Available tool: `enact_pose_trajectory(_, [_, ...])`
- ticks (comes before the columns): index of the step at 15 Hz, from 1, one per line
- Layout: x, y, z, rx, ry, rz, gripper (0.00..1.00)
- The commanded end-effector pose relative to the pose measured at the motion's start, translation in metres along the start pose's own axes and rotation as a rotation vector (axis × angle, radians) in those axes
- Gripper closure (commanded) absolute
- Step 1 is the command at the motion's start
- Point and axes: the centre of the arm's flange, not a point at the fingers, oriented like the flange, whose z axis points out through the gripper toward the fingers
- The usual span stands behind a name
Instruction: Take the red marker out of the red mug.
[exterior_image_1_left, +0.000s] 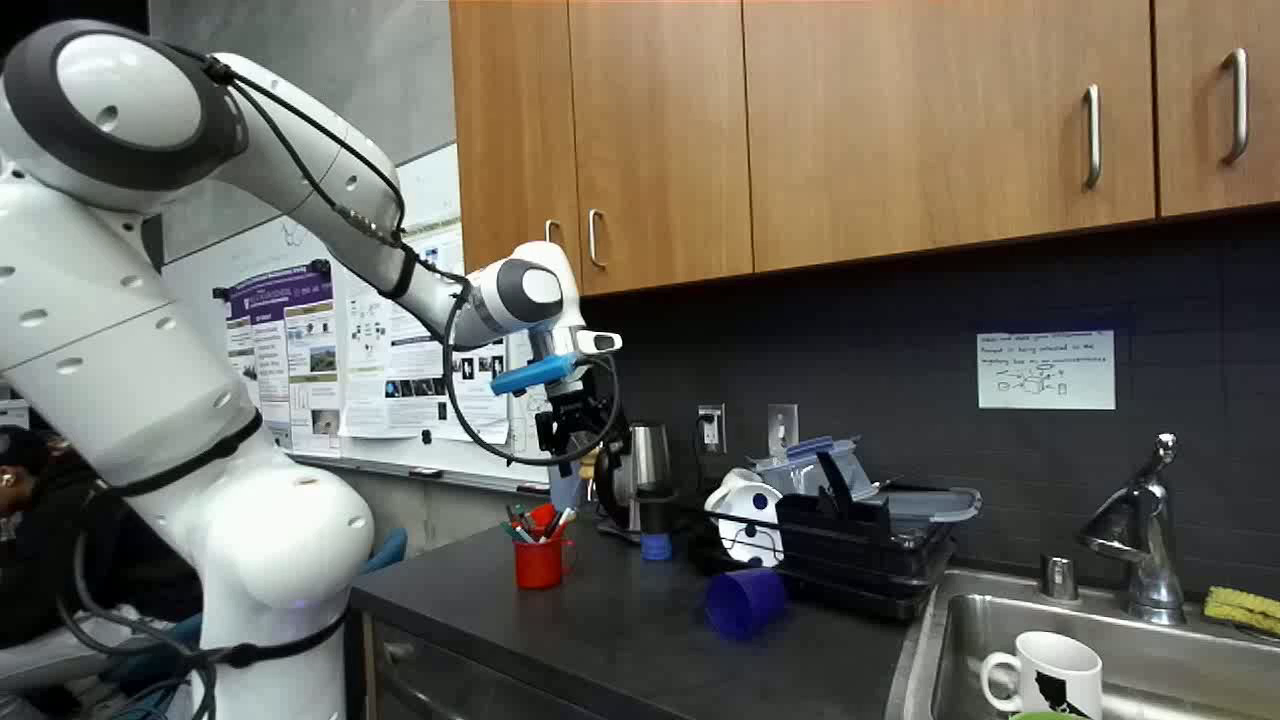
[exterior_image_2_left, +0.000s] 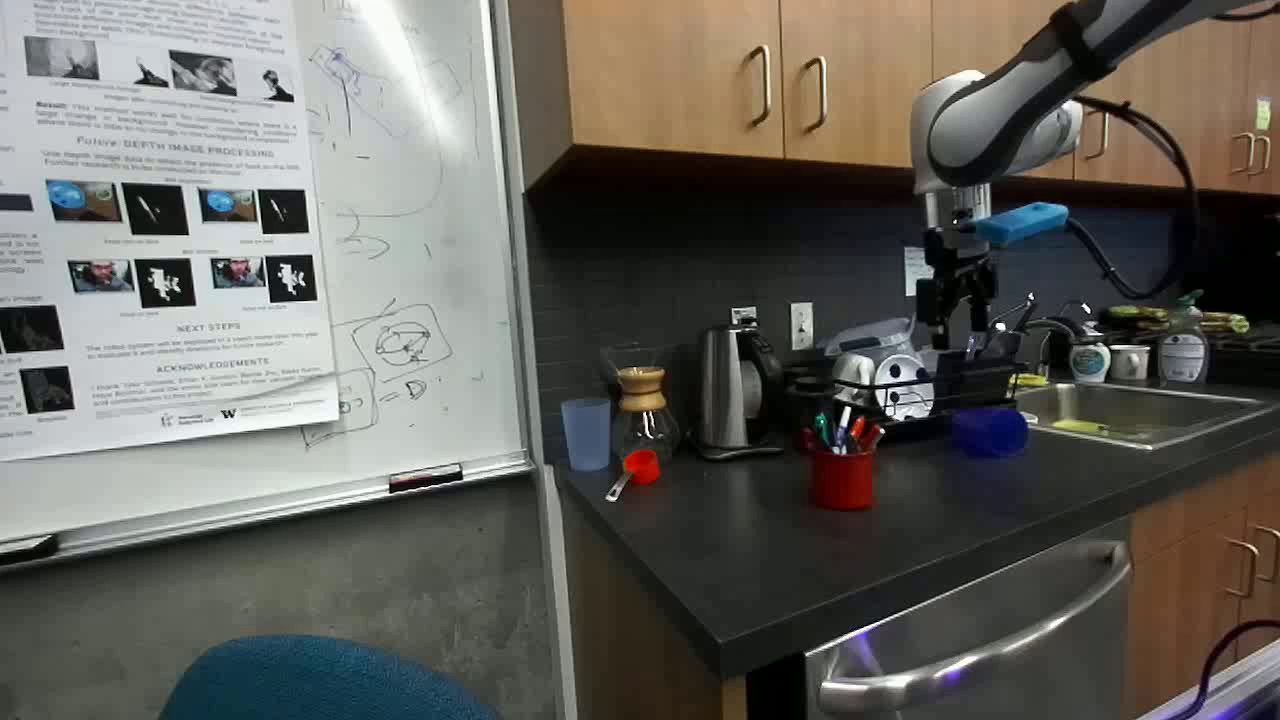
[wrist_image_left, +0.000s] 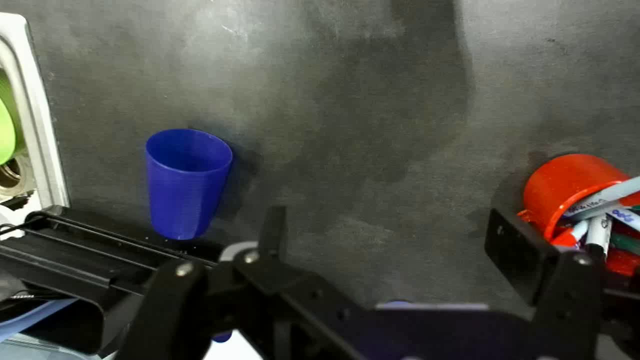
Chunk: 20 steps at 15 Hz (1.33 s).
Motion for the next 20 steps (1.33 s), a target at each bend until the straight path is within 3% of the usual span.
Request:
enact_pose_trajectory(1, [0.0,0.0,0.0,0.0,0.0,0.0,0.0])
enact_pose_trajectory(10, [0.0,-0.007,0.001,-0.013,0.004,-0.004,0.0])
enact_pose_trajectory(20, [-0.007,-0.092,-0.004,0.03,0.016,-0.19,0.0])
